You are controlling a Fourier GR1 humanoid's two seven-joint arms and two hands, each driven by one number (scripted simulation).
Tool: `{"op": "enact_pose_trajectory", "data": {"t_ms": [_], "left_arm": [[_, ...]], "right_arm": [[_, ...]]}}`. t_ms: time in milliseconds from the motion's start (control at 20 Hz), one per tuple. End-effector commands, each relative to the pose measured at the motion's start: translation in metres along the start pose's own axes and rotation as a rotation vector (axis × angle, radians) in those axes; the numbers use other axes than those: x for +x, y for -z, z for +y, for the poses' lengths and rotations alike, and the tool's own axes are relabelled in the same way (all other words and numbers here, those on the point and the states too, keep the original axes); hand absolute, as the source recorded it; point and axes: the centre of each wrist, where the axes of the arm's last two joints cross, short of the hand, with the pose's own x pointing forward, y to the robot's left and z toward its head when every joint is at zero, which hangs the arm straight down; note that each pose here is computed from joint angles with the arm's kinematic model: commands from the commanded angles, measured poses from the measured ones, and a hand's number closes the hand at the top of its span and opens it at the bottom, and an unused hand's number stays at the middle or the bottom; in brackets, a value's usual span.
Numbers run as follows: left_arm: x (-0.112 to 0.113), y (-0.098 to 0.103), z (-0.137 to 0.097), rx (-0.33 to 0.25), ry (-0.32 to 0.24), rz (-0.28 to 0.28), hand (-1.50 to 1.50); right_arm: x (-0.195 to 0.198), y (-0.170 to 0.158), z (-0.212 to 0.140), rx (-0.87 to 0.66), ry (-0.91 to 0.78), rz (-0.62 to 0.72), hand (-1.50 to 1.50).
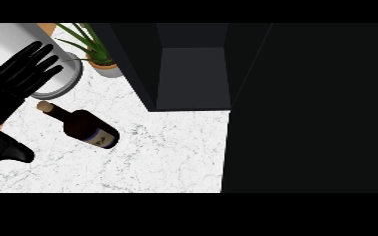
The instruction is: Pick up the wine, place it into the cabinet and close the cabinet
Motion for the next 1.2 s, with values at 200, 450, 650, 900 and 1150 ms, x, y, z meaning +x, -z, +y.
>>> {"op": "enact_pose_trajectory", "data": {"t_ms": [200, 450, 650, 900, 1150], "left_arm": [[-0.041, 0.008, 0.017, -0.019, 0.01, 0.045, -1.5], [-0.068, 0.023, 0.01, 0.009, 0.029, 0.073, -1.5], [-0.085, 0.025, 0.01, 0.033, 0.023, 0.091, -1.5], [-0.111, 0.013, 0.025, 0.033, 0.033, 0.108, -1.5], [-0.137, 0.016, 0.035, 0.02, 0.023, 0.124, -1.5]], "right_arm": [[0.043, -0.032, 0.003, -0.02, 0.007, -0.081, -1.5], [0.05, -0.039, 0.0, 0.028, 0.005, -0.087, -1.5], [0.05, -0.036, -0.001, 0.007, -0.002, -0.114, -1.5], [0.052, -0.043, 0.001, 0.014, -0.002, -0.086, -1.5], [0.048, -0.039, 0.001, -0.006, 0.006, -0.099, -1.5]]}}
